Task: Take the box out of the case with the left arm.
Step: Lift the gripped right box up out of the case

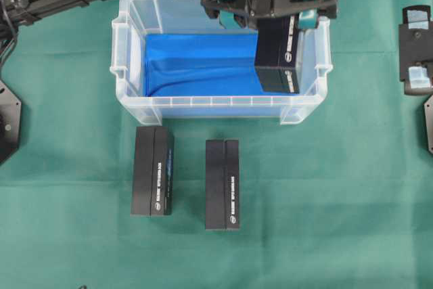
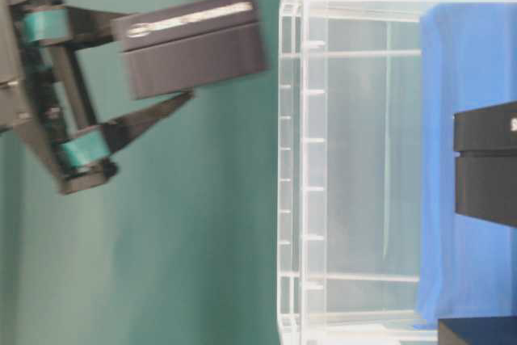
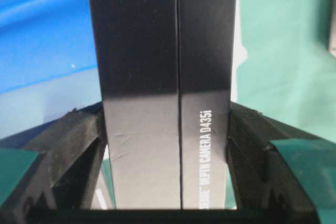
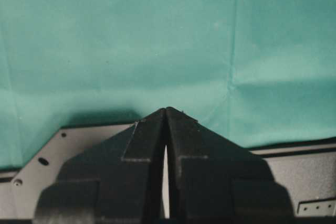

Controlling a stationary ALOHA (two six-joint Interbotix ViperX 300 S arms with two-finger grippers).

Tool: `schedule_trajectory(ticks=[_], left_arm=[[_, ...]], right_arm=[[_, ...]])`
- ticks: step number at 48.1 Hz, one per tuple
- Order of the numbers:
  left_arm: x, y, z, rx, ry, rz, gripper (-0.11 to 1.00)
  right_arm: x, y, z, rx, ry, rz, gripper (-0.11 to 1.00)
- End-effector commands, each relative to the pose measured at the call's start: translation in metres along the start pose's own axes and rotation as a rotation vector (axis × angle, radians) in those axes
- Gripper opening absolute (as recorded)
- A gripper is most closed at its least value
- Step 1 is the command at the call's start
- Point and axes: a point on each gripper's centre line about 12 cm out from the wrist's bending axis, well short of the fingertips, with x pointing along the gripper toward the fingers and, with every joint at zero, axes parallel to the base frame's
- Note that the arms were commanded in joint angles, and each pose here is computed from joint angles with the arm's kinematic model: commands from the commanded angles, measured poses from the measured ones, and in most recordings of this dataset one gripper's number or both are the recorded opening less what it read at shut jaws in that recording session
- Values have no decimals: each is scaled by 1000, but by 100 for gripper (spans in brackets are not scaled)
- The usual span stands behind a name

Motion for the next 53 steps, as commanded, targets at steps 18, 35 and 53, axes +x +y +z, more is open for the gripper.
schedule_trajectory(ticks=[18, 35, 53], left_arm=[[-63, -5, -5, 7, -22, -78, 60], [-63, -5, -6, 9, -24, -78, 60], [-63, -5, -6, 7, -26, -75, 60]], right_arm=[[-3, -1, 2, 3, -17, 0, 0], [-3, -1, 2, 8, -17, 1, 0], [-3, -1, 2, 9, -17, -1, 0]])
